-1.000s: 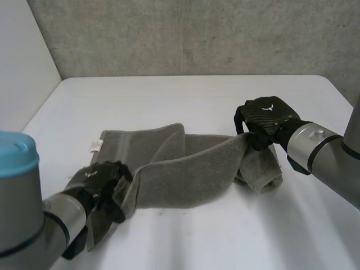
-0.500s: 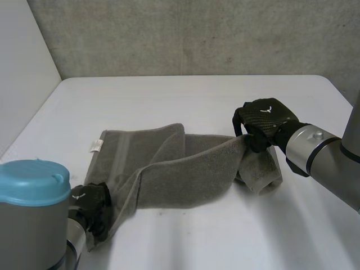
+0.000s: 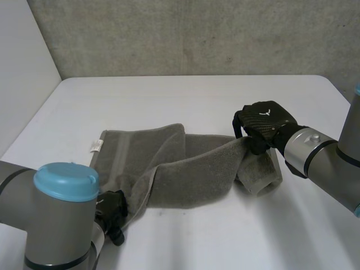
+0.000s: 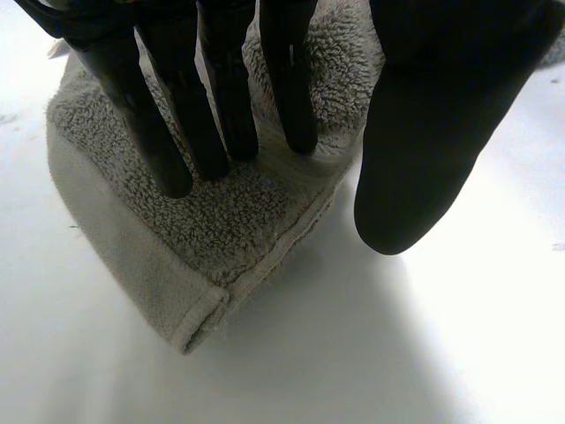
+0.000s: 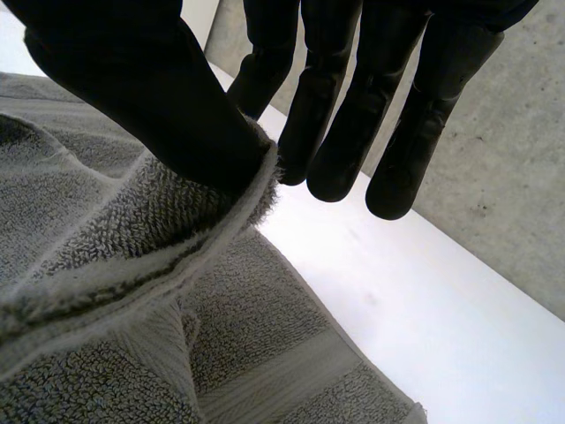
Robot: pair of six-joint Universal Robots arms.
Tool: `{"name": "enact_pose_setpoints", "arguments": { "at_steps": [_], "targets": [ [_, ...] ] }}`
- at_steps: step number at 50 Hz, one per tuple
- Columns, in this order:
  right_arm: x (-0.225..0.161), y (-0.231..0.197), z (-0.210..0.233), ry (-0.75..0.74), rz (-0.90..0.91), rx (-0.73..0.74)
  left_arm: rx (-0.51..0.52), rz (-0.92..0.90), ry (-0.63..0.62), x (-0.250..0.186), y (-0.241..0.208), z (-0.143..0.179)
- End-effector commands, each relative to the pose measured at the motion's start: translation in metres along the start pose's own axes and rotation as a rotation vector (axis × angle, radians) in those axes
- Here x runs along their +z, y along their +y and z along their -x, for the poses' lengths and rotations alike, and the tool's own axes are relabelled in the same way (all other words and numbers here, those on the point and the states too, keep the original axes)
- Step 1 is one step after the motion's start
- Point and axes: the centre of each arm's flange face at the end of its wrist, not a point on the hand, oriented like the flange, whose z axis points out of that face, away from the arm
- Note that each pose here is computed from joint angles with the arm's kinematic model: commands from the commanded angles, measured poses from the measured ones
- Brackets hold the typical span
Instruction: Fold the towel.
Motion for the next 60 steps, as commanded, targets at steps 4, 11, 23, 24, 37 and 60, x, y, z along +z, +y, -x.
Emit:
{"name": "enact_pose_setpoints", "arguments": {
  "at_steps": [4, 11, 23, 24, 37, 60],
  "targets": [
    [0.001, 0.002, 0.000, -0.001, 0.006, 0.001, -0.012, -0.060, 0.003, 0.015, -0.001, -0.004],
    [0.001, 0.002, 0.000, -0.001, 0.004, 0.000, -0.035, -0.135, 0.005, 0.020, -0.014, -0.005],
    [0.002, -0.005, -0.006, 0.016, -0.013, -0.005, -0.083, -0.325, -0.056, 0.026, -0.083, 0.026],
    [0.000, -0.009, -0.009, 0.022, -0.023, -0.011, -0.044, -0.362, -0.060, 0.024, -0.097, 0.032],
    [-0.040, -0.050, -0.044, 0.098, 0.033, -0.187, 0.368, -0.449, -0.050, -0.022, -0.153, 0.063],
    [0.028, 0.033, -0.049, 0.045, 0.282, -0.219, 0.394, -0.358, 0.002, 0.081, -0.155, 0.056]
  ]
}}
